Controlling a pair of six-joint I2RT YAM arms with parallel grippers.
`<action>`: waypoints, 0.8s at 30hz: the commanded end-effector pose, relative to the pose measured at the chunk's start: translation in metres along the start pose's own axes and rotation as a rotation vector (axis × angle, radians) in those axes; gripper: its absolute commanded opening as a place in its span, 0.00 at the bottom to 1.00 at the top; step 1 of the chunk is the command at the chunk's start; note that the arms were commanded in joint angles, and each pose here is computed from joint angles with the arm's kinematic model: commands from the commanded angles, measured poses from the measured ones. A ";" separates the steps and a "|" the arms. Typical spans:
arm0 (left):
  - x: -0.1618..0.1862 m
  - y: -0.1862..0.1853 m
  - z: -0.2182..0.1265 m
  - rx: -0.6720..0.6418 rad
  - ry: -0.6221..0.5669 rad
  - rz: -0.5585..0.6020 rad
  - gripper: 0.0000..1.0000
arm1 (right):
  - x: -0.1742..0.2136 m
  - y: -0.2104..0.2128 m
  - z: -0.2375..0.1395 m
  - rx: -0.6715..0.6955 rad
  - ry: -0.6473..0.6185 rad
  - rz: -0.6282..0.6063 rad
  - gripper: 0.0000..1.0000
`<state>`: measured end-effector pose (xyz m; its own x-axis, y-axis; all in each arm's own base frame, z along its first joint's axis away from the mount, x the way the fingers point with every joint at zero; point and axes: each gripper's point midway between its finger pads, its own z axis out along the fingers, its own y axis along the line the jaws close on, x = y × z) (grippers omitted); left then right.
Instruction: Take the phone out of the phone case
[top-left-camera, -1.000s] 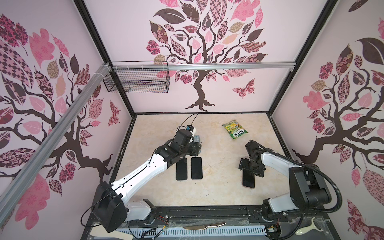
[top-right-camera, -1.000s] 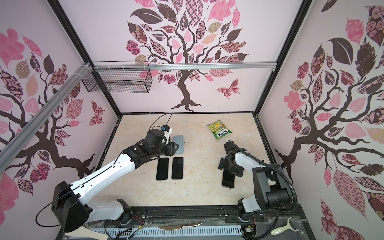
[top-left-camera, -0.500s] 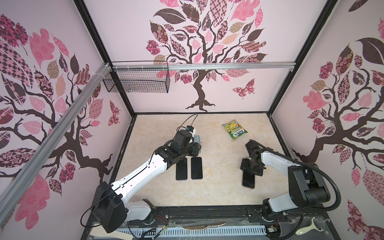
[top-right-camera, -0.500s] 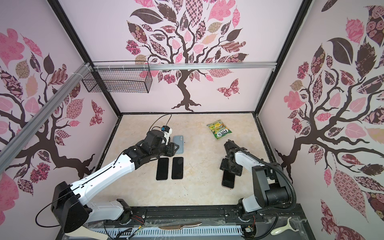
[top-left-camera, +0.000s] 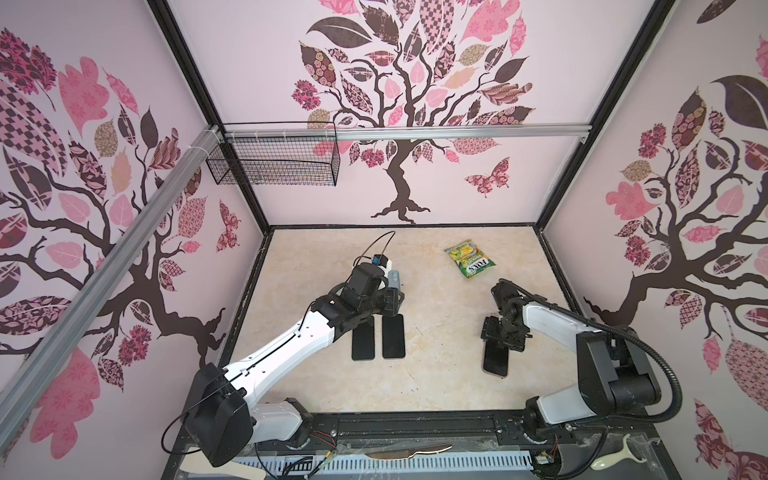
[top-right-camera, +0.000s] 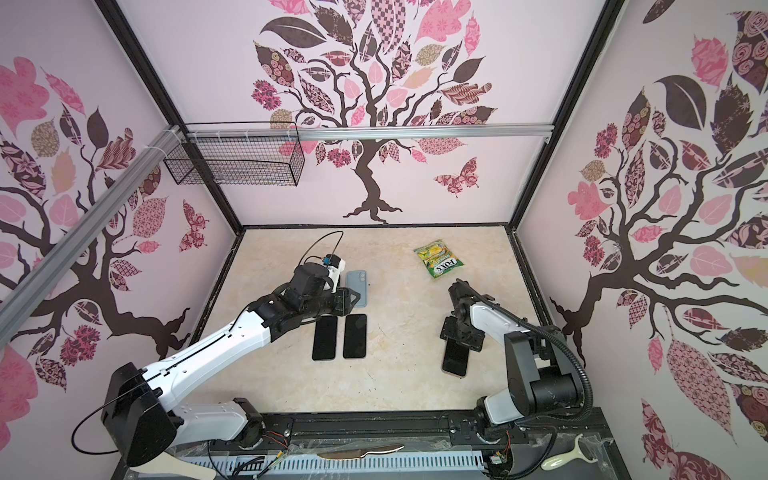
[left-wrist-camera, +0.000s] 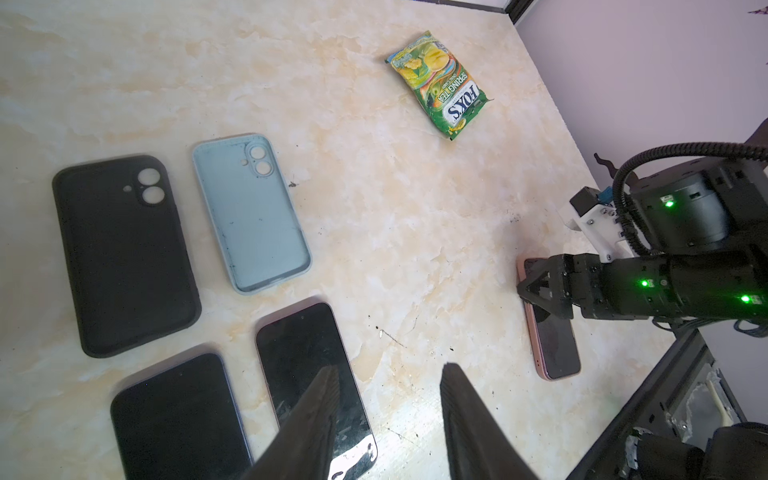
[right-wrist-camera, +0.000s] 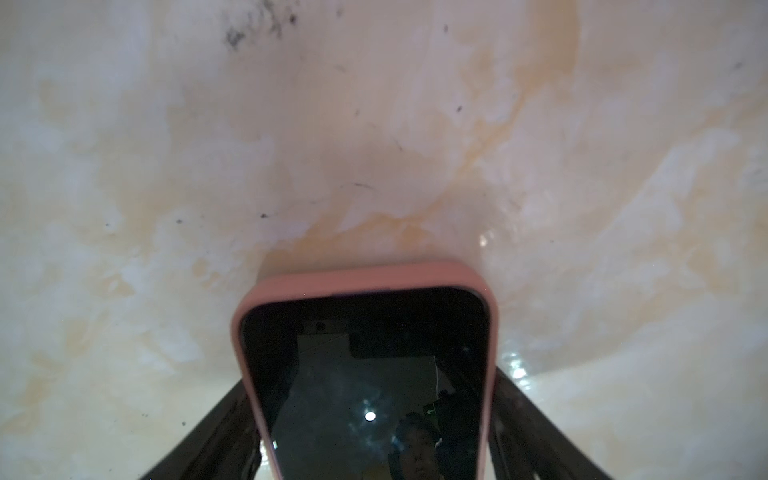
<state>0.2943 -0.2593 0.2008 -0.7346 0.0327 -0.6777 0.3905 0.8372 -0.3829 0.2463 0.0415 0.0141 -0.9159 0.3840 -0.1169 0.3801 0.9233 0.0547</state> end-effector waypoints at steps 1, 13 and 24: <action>0.010 -0.009 0.001 0.042 -0.003 -0.009 0.44 | 0.004 0.024 -0.008 -0.129 0.030 0.013 0.52; 0.059 -0.067 0.038 0.213 0.081 -0.027 0.49 | 0.007 0.061 -0.038 -0.386 0.027 0.136 0.36; 0.087 -0.094 0.067 0.342 0.149 -0.078 0.51 | 0.015 0.092 -0.054 -0.642 0.063 0.249 0.32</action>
<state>0.2378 -0.3617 0.1395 -0.8233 0.0789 -0.5621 0.4660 0.6594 -0.5899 0.2490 0.1154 0.0442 -0.8390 0.5439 0.0188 0.4679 0.7033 0.5352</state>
